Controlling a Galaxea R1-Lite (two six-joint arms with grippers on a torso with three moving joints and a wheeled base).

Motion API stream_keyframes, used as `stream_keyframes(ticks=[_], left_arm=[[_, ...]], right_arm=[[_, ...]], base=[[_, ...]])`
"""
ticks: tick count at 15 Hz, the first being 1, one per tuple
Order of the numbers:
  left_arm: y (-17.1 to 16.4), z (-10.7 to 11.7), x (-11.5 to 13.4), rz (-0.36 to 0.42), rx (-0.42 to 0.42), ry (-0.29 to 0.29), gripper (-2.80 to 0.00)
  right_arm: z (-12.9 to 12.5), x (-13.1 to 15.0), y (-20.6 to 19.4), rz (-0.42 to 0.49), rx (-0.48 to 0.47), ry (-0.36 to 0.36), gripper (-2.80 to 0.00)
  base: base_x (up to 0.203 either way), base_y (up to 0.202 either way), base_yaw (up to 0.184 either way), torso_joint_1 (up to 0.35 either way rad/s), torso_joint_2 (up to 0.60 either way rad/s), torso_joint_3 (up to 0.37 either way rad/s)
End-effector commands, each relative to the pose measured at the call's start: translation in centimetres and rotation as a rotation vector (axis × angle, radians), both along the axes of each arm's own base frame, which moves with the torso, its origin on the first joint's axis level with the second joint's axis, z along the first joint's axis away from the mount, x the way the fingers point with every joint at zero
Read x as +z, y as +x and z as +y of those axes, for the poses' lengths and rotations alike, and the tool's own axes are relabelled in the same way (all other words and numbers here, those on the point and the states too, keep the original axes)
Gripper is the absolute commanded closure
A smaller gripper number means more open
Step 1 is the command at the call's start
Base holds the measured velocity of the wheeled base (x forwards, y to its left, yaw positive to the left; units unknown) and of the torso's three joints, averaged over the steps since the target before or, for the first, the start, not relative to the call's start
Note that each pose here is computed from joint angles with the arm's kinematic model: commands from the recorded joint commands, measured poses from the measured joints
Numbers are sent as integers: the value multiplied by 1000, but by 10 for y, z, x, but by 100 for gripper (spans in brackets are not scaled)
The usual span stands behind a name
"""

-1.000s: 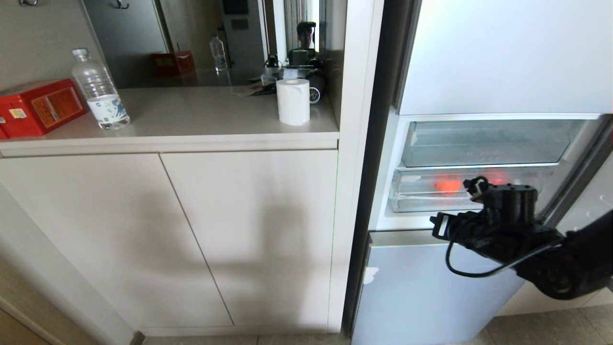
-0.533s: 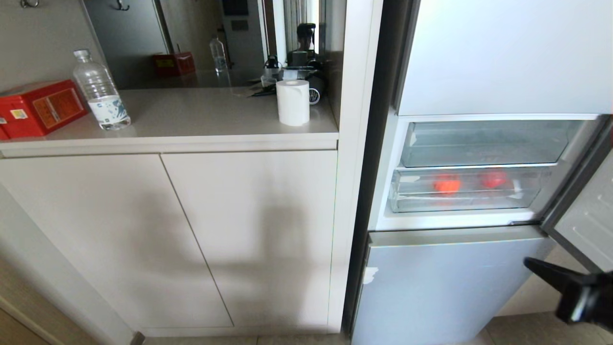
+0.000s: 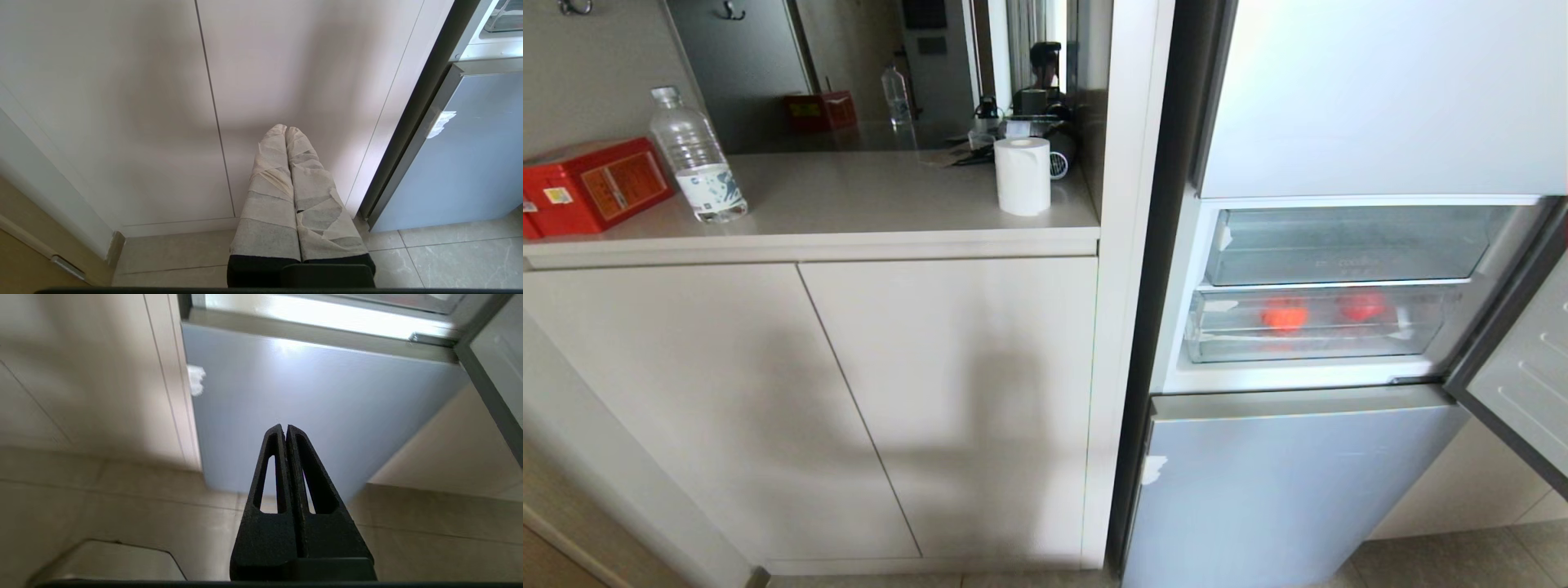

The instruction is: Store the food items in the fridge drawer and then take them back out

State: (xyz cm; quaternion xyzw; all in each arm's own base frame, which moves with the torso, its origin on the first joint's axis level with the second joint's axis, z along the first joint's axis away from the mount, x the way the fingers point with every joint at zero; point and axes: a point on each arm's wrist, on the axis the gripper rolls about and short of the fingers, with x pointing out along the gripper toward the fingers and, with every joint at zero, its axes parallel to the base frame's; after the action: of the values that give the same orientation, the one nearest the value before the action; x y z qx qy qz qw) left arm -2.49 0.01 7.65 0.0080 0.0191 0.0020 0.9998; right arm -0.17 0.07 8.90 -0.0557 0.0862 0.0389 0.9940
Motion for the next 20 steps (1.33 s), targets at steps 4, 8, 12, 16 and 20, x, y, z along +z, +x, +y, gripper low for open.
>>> stream_keyframes(ticks=[4, 8, 12, 16, 20], left_arm=[[0, 0, 0, 0, 0, 1, 0], [0, 0, 0, 0, 0, 1, 0], [0, 0, 0, 2, 0, 1, 0], [0, 0, 0, 1, 0, 0, 0], [0, 0, 0, 0, 0, 1, 0]], right_arm=[[0, -14, -21, -173, -37, 10, 0], [0, -14, -21, -172, -46, 28, 0], [0, -14, -21, -172, -46, 28, 0], [0, -14, -21, -172, -46, 33, 0], [0, -14, -21, -175, -48, 65, 0]], base=[[0, 0, 0, 0, 0, 0], [0, 0, 0, 0, 0, 0], [0, 0, 0, 0, 0, 0], [0, 0, 0, 0, 0, 0], [2, 8, -150, 4, 4, 3]])
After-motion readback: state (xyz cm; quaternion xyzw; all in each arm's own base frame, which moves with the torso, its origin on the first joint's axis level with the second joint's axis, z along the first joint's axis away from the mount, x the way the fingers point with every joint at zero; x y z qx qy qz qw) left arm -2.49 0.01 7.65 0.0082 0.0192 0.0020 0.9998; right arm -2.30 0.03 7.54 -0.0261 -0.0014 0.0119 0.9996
